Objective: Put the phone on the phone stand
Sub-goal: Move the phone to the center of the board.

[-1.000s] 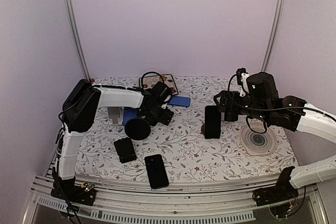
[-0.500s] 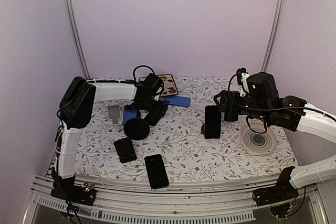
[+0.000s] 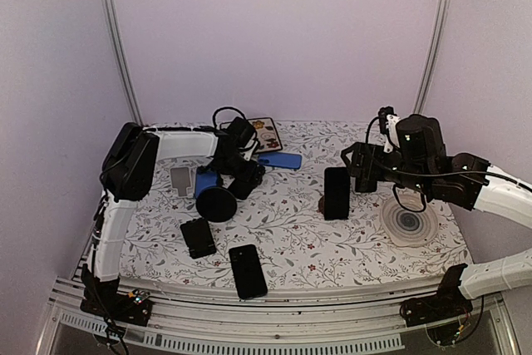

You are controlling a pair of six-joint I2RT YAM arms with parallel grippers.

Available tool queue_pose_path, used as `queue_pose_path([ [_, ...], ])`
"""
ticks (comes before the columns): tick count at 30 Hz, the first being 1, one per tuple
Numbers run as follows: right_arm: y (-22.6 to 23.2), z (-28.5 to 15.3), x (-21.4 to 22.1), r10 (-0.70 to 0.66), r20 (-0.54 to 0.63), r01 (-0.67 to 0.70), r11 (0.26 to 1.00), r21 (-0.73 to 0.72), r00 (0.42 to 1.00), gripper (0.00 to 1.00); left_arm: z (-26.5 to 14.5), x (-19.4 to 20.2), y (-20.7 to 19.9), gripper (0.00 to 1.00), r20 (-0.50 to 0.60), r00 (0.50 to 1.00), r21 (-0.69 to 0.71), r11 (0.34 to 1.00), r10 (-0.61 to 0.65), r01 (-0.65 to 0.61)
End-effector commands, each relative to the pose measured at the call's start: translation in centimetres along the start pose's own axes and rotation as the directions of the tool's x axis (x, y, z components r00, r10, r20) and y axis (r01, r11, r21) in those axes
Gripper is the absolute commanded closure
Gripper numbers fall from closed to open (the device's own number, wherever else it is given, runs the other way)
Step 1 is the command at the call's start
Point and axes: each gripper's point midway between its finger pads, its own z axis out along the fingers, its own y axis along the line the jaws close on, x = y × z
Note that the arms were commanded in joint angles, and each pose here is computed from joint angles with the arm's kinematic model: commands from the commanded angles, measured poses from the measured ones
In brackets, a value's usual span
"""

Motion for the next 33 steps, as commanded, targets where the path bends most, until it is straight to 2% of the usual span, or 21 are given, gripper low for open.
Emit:
queue_pose_path([
  [1, -0.7, -0.2, 0.2, 0.005, 0.003, -0.006, 1.0, 0.021, 1.0, 0.01, 1.1, 1.7, -0.2, 0.04, -0.054, 0.998, 0.005, 1.0, 0.021, -0.02],
  [5, -0.7, -0.1, 0.2, 0.007, 0.005, -0.007, 1.0, 0.019, 1.0, 0.01, 1.3, 2.5, -0.3, 0.08, -0.068, 0.997, -0.021, 0.999, 0.034, -0.035],
  [14, -0.6, -0.1, 0.3, 0.008, 0.002, -0.008, 1.0, 0.014, 1.0, 0.01, 1.7, 4.2, -1.4, 0.24, -0.1, 0.993, -0.042, 0.997, 0.055, -0.06],
  [33, 0.0, 0.5, 0.3, 0.004, -0.003, -0.004, 1.0, 0.0, 1.0, 0.01, -1.1, 5.8, -7.3, 0.31, -0.067, 0.993, -0.01, 0.995, 0.101, -0.102],
])
